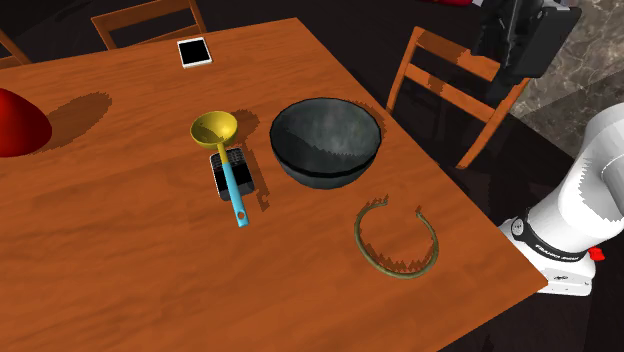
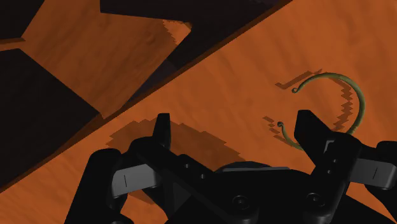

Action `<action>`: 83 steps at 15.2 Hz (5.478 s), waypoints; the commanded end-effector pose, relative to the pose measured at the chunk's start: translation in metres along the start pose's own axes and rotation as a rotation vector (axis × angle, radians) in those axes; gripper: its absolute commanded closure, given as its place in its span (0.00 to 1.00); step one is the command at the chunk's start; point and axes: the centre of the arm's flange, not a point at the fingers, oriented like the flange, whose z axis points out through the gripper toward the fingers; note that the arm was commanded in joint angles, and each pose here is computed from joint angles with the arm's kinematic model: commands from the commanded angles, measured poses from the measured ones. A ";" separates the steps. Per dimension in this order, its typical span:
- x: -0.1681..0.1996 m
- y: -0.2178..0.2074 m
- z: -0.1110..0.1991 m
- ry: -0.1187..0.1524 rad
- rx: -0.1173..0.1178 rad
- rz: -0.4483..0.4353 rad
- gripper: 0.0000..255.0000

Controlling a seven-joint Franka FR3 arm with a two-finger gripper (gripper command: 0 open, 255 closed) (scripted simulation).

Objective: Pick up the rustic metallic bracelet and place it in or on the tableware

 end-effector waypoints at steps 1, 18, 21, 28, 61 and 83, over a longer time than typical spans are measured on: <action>0.000 0.000 0.000 0.000 0.000 0.000 0.00; 0.064 -0.177 0.109 0.039 0.042 0.225 0.00; 0.080 -0.207 0.127 0.045 0.049 0.265 0.00; 0.084 -0.212 0.161 0.046 0.050 0.270 0.00; 0.080 -0.208 0.096 0.046 0.050 0.270 1.00; 0.105 -0.176 -0.001 0.046 0.050 0.270 1.00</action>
